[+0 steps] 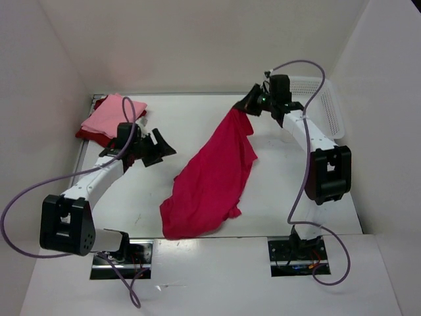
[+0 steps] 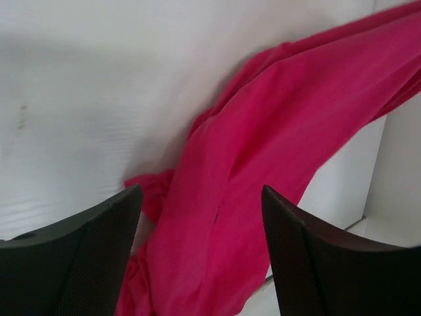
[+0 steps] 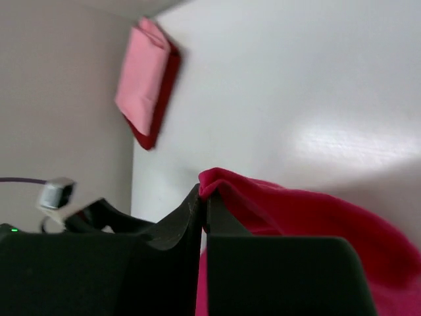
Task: Fold and stack the t-shirts
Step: Move the tshirt to the center of the board, then flatten out the tshirt
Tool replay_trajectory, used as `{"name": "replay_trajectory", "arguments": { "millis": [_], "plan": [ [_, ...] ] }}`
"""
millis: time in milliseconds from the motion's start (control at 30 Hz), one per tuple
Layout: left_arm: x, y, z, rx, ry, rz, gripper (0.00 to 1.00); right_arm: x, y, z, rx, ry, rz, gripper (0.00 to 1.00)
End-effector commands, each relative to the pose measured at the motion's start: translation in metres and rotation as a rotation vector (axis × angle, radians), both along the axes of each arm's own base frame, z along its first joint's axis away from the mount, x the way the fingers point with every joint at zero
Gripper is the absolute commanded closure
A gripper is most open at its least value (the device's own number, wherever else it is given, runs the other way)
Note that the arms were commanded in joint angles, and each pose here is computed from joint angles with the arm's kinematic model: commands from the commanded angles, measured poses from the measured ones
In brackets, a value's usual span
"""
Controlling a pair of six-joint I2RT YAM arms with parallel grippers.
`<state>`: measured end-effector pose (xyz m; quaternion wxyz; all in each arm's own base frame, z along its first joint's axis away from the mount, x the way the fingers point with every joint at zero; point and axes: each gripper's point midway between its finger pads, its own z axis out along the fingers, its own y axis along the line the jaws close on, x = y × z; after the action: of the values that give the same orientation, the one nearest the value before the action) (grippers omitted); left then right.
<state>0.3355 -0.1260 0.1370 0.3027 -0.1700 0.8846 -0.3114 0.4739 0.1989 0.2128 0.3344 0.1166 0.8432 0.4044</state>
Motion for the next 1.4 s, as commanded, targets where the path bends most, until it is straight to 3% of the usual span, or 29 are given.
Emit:
{"name": "replay_trajectory", "arguments": {
  "millis": [0, 100, 233, 300, 333, 367, 433, 467, 500, 567, 633, 733, 767, 800, 867, 900, 1000, 1200, 1300, 1367],
  "plan": [
    [0.021, -0.019, 0.016, 0.036, -0.085, -0.064, 0.20, 0.019, 0.027, 0.067, 0.017, -0.196, 0.048, 0.96],
    [0.030, -0.024, 0.008, 0.061, -0.073, -0.059, 0.20, 0.042, 0.040, 0.064, -0.032, -0.159, 0.001, 0.91],
    [0.039, -0.020, 0.010, 0.112, -0.097, -0.053, 0.20, 0.056, 0.052, 0.061, -0.116, -0.097, 0.026, 0.37],
    [0.048, -0.020, 0.021, 0.149, -0.135, -0.054, 0.20, 0.044, 0.043, 0.076, -0.166, -0.149, -0.006, 0.29],
    [0.052, -0.017, 0.019, 0.167, -0.128, -0.037, 0.20, 0.032, 0.035, 0.043, -0.200, -0.088, -0.020, 0.24],
    [0.055, -0.017, 0.020, 0.173, -0.134, -0.042, 0.20, 0.022, 0.025, 0.069, -0.177, -0.158, -0.039, 0.24],
    [0.062, -0.016, 0.012, 0.184, -0.114, -0.036, 0.20, -0.006, 0.019, 0.023, -0.194, -0.057, -0.021, 0.29],
    [0.065, -0.017, 0.004, 0.188, -0.094, -0.038, 0.20, -0.021, 0.017, 0.024, -0.184, -0.047, -0.016, 0.38],
    [0.066, -0.019, 0.000, 0.180, -0.089, -0.047, 0.20, -0.041, 0.013, -0.011, -0.202, 0.039, 0.005, 0.51],
    [0.066, -0.026, -0.010, 0.158, -0.060, -0.079, 0.19, -0.068, 0.015, -0.032, -0.209, 0.086, 0.037, 0.78],
    [0.070, -0.030, -0.026, 0.155, -0.027, -0.106, 0.17, -0.109, 0.016, -0.058, -0.237, 0.147, 0.061, 0.86],
    [0.073, -0.048, -0.040, 0.103, 0.004, -0.173, 0.17, -0.155, 0.005, -0.088, -0.233, 0.251, 0.046, 0.83],
    [0.073, -0.053, -0.051, 0.091, 0.030, -0.201, 0.17, -0.163, 0.000, -0.096, -0.234, 0.279, 0.024, 0.68],
    [0.077, -0.061, -0.049, 0.078, 0.024, -0.223, 0.17, -0.178, -0.007, -0.115, -0.252, 0.329, 0.014, 0.59],
    [0.081, -0.075, -0.056, 0.052, 0.030, -0.273, 0.17, -0.207, -0.010, -0.140, -0.283, 0.416, 0.035, 0.46],
    [0.079, -0.081, -0.060, 0.044, 0.040, -0.293, 0.18, -0.212, -0.011, -0.143, -0.278, 0.434, 0.025, 0.44],
    [0.079, -0.090, -0.076, 0.004, 0.082, -0.322, 0.29, -0.239, -0.007, -0.161, -0.267, 0.511, 0.046, 0.43],
    [0.084, -0.084, -0.074, 0.022, 0.062, -0.263, 0.79, -0.263, -0.004, -0.182, -0.258, 0.585, 0.081, 0.41],
    [0.083, -0.069, -0.062, 0.032, 0.042, -0.191, 0.93, -0.260, -0.002, -0.188, -0.250, 0.581, 0.074, 0.41],
    [0.084, -0.050, -0.057, 0.022, 0.041, -0.130, 0.96, -0.258, -0.001, -0.195, -0.255, 0.593, 0.074, 0.51]
  ]
}}
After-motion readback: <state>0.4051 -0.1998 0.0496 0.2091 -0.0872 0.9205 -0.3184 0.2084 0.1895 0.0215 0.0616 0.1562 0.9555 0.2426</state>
